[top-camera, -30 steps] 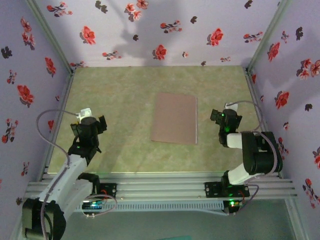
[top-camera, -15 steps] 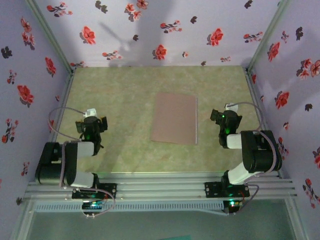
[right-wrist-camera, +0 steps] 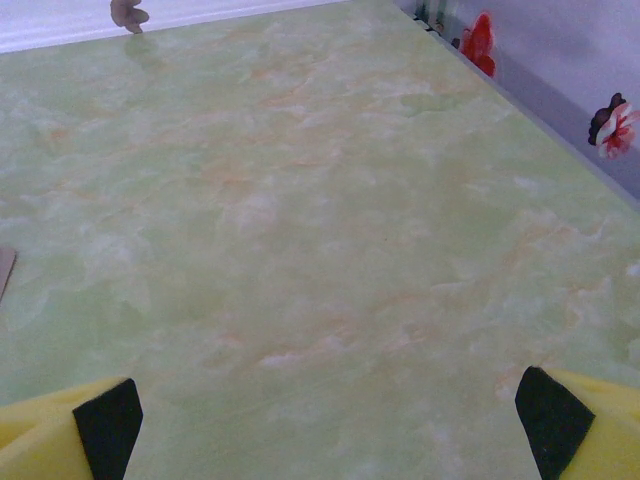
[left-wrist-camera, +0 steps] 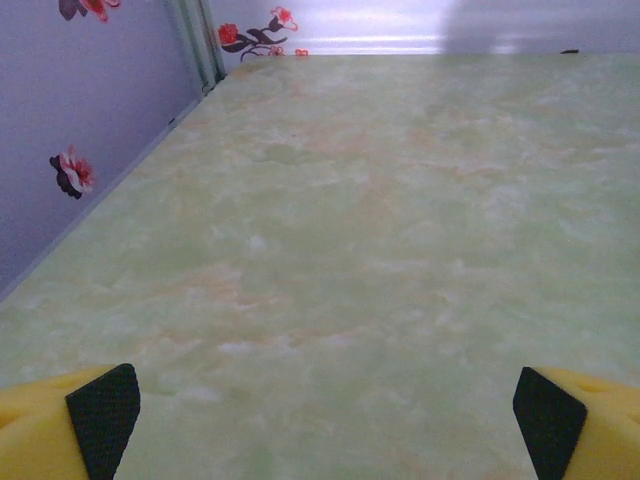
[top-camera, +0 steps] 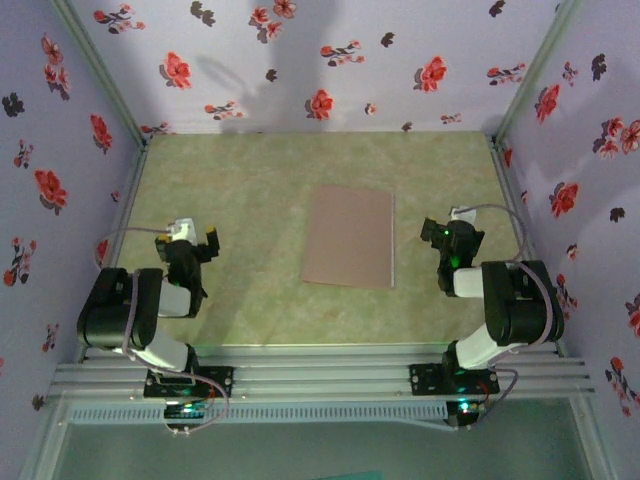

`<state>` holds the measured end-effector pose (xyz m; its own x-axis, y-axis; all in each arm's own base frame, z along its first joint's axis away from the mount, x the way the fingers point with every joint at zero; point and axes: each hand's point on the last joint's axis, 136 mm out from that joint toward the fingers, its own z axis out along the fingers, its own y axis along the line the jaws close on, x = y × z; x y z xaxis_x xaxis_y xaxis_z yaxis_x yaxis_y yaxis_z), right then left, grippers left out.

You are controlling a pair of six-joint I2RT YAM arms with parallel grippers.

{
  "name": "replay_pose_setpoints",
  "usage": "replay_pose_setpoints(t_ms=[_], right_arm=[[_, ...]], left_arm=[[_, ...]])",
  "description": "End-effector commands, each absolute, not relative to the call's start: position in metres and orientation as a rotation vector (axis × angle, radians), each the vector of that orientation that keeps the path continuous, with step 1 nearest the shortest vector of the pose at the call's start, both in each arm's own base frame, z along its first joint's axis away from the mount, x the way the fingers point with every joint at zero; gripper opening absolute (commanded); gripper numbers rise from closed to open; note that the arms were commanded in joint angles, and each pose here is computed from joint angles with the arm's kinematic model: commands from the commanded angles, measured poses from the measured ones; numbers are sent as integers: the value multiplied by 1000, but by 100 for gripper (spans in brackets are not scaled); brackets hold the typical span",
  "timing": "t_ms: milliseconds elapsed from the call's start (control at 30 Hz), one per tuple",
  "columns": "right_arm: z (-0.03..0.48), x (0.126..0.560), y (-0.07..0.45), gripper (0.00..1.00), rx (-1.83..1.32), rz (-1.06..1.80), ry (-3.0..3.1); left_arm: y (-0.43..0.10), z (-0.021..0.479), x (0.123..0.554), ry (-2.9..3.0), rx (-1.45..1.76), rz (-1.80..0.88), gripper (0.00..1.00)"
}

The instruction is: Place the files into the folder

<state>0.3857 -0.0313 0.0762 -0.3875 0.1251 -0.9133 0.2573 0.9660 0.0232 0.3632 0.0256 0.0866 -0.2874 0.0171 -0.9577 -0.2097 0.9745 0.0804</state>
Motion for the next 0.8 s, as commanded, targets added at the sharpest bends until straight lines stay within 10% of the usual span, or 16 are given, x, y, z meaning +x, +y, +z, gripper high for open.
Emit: replay_pose_setpoints(t_ms=[0, 767], right_arm=[[86, 391, -32, 99, 273, -138, 1935], [86, 392, -28, 99, 248, -120, 1943]], left_arm=[[35, 100, 373, 1808, -165, 231, 100], [37, 97, 392, 1890, -181, 186, 100]])
